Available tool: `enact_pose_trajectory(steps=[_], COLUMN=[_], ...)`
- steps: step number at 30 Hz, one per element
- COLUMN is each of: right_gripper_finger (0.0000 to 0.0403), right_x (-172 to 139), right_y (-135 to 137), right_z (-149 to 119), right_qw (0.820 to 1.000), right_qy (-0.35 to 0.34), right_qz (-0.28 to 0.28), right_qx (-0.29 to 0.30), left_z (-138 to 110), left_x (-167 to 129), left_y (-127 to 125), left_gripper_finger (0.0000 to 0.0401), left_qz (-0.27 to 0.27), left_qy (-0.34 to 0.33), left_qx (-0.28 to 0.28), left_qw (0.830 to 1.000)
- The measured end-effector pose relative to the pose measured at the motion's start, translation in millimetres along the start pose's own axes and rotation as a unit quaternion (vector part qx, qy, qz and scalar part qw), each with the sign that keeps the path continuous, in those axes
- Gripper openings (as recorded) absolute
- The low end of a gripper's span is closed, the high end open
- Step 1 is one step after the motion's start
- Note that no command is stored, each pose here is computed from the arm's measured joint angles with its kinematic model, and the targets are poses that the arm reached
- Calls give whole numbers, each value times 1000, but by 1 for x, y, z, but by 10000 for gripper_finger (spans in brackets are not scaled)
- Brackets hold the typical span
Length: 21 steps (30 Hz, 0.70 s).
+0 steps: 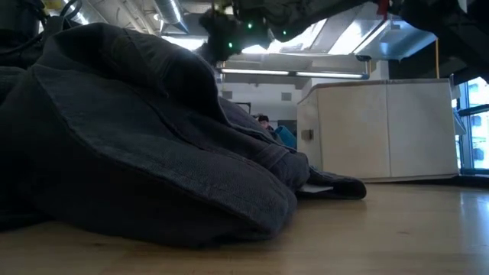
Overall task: Sort clothes
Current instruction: Put the patterned white dress into the left laundry bin
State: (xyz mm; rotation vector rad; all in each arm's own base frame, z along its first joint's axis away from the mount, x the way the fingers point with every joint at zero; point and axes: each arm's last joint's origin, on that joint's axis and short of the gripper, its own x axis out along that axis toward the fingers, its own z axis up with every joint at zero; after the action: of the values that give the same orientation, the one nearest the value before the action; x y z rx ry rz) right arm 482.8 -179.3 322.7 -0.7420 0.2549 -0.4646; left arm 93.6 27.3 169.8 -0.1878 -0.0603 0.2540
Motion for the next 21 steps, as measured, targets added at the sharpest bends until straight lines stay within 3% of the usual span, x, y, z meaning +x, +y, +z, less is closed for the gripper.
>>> enact_pose_trajectory(steps=[6,12,17,21], right_gripper_finger=[22,56,135,209], right_x=[8,19,13,-13], right_y=[7,25,21,-2], right_z=[8,-7,-4,17], right_qw=[991,985,980,981], right_qy=[-98,-89,-61,-21], right_qz=[54,86,105,116], right_qx=[74,120,156,153], left_z=[0,2,9,18], left_x=[0,0,0,-2], left_y=[0,0,-2,-4], left_gripper_finger=[4,4,4,4], left_qz=[0,-2,-9,-18], left_qy=[-1,-10,-48,-95], left_qx=[-3,-4,-14,-9], left_qw=[1000,1000,999,995])
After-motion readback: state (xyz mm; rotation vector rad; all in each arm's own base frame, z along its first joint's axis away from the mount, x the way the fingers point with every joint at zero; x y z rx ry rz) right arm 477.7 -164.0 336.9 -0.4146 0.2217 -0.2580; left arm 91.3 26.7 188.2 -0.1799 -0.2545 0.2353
